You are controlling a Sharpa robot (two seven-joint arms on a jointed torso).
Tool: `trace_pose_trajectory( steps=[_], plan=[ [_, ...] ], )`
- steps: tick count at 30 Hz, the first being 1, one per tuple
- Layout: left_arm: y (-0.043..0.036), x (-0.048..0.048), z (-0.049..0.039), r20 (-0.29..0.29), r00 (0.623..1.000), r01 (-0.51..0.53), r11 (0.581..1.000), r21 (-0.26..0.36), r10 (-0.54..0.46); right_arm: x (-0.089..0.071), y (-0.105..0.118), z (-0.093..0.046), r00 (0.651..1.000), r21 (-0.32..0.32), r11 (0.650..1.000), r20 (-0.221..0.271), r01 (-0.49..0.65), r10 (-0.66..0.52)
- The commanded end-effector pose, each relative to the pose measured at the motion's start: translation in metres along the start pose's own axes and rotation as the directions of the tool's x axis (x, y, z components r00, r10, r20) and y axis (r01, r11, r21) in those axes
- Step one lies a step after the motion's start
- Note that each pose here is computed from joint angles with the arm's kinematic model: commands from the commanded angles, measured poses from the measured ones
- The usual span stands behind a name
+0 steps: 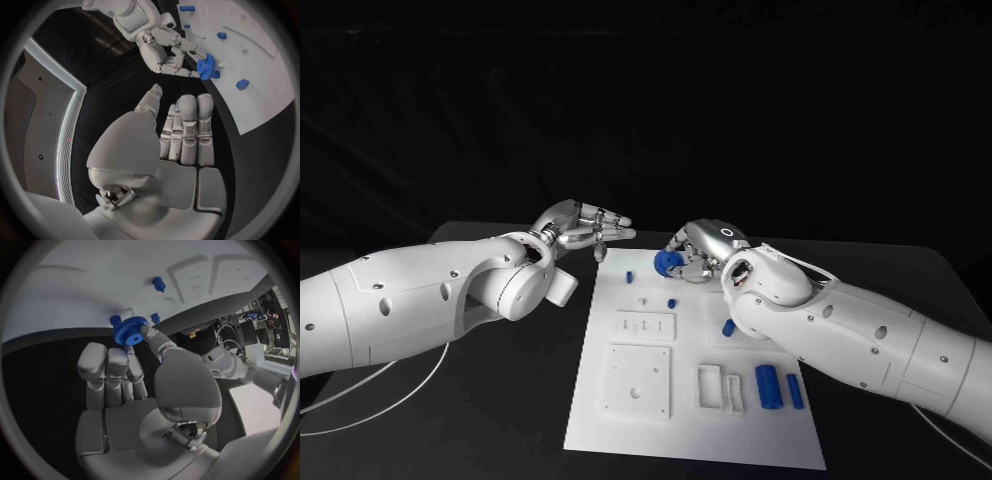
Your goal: Assemble the parts on the task board
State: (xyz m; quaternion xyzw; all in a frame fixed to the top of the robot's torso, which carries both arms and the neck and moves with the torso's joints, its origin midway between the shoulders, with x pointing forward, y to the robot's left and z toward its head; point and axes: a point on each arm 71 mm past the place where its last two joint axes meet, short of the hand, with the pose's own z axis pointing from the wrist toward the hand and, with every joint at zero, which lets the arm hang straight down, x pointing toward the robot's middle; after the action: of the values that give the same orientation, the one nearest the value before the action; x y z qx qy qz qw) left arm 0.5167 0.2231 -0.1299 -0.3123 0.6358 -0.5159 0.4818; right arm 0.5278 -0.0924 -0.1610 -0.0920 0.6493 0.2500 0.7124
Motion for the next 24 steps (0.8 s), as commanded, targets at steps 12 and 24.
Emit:
trace_pose_trajectory(
  steps=[12,24],
  plan=[
    [-0.0031,0.0031,0.0022,-0.017,1.000,0.000,1.000,0.015,0.001,0.013,0.007,0.001,0.997,-0.016,0.999,-0.059,0.050,-0.051],
    [-0.0032,0.0036,0.0029,-0.015,1.000,-0.002,1.000,0.014,0.002,0.020,0.006,0.001,0.994,-0.014,0.998,-0.090,0.069,-0.070]
  ],
)
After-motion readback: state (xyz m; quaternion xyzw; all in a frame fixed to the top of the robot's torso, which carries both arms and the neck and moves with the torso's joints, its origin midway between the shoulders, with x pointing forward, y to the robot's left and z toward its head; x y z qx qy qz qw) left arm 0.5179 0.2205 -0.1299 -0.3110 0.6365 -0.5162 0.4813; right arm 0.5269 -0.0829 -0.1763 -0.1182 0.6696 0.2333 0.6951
